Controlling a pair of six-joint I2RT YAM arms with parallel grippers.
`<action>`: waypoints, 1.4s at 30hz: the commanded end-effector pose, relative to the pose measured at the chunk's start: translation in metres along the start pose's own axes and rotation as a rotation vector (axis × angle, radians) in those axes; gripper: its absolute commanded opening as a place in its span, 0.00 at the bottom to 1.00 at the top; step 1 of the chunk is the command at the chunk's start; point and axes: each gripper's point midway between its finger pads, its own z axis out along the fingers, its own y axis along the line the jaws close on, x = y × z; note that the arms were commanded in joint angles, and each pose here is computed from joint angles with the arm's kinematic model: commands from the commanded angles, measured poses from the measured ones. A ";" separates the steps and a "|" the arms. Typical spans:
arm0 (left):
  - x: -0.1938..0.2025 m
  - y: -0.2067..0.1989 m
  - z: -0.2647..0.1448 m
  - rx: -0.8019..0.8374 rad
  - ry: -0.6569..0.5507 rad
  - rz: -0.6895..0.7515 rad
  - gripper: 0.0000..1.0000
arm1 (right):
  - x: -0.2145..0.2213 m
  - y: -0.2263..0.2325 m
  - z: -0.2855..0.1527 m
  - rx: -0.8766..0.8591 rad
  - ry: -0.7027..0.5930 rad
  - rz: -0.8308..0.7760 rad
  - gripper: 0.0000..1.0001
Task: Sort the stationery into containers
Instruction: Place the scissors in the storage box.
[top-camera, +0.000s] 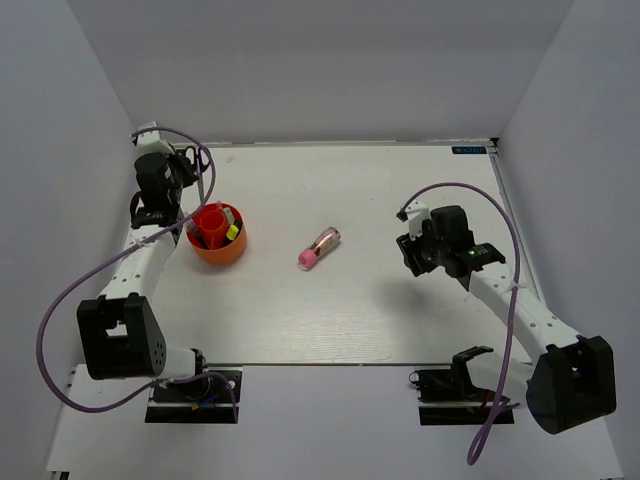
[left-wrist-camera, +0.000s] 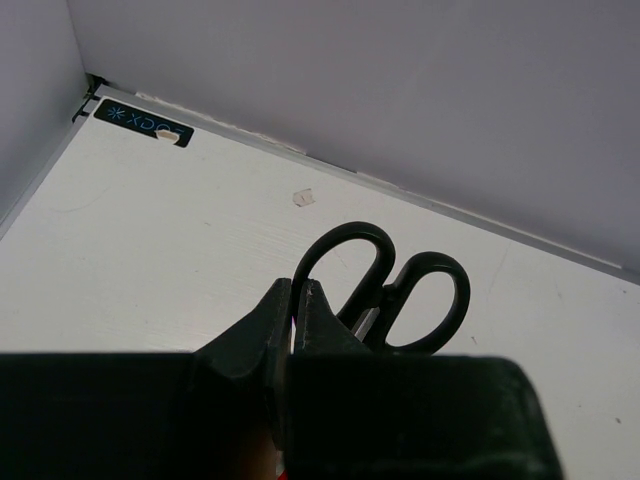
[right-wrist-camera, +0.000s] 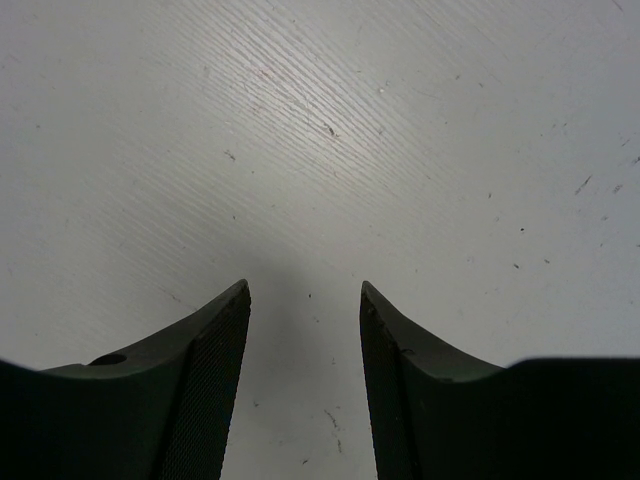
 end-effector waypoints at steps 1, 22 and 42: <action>-0.020 -0.003 0.004 0.027 -0.072 0.002 0.01 | -0.002 -0.006 0.003 0.020 -0.009 -0.014 0.52; 0.039 0.032 0.023 -0.052 -0.001 0.058 0.01 | 0.002 -0.009 0.007 0.027 0.014 -0.013 0.52; 0.075 0.048 0.008 -0.081 0.062 0.062 0.03 | 0.002 -0.009 0.005 0.024 0.008 0.000 0.52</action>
